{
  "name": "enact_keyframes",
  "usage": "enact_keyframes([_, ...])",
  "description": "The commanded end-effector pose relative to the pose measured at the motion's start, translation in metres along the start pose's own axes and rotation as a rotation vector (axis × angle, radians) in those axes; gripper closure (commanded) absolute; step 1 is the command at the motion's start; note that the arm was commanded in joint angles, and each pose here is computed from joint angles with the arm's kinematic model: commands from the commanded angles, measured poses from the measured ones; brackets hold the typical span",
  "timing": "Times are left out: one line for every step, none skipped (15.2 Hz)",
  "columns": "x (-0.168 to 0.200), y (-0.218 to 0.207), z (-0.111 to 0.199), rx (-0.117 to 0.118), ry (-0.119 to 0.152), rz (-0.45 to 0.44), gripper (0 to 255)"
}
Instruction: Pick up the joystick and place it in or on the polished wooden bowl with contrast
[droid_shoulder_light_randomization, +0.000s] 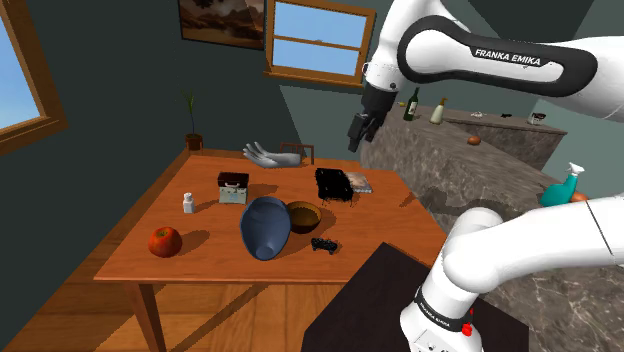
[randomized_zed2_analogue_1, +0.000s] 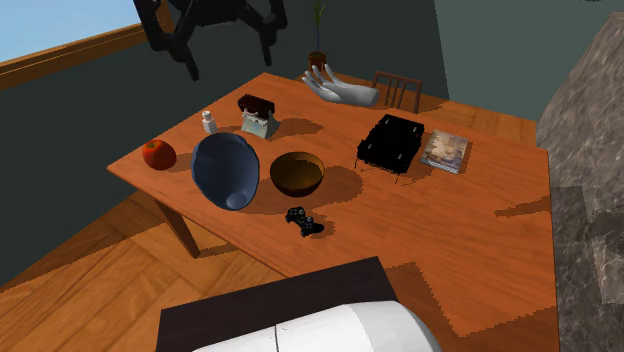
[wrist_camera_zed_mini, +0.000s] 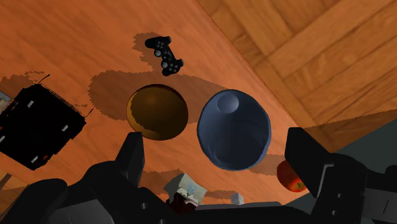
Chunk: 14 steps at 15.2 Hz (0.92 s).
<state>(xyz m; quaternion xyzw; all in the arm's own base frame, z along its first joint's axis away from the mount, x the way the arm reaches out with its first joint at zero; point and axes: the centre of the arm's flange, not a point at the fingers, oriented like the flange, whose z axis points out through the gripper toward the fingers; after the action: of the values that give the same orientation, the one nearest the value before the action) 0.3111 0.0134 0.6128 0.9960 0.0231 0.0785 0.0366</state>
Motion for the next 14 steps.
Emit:
enact_keyframes([0.000,0.000,0.000,0.000,0.000,0.000,0])
enact_keyframes([0.002,0.003,0.013,0.003,-0.005,-0.010,0])
enact_keyframes([0.004,0.007,0.026,0.006,-0.009,-0.020,0])
enact_keyframes([0.005,0.010,0.039,0.009,-0.014,-0.030,0])
enact_keyframes([0.007,0.013,0.051,0.012,-0.018,-0.040,0])
enact_keyframes([0.009,0.016,0.064,0.015,-0.023,-0.050,0])
enact_keyframes([0.010,0.019,0.077,0.017,-0.027,-0.060,0])
enact_keyframes([0.012,0.022,0.090,0.020,-0.032,-0.069,0])
enact_keyframes([0.014,0.025,0.103,0.023,-0.036,-0.079,0])
enact_keyframes([0.015,0.028,0.116,0.026,-0.041,-0.089,0])
enact_keyframes([0.017,0.031,0.129,0.029,-0.045,-0.099,0])
enact_keyframes([0.018,0.034,0.142,0.032,-0.050,-0.109,0])
enact_keyframes([0.020,0.036,0.155,0.035,-0.055,-0.119,0])
enact_keyframes([0.021,0.039,0.168,0.038,-0.059,-0.129,0])
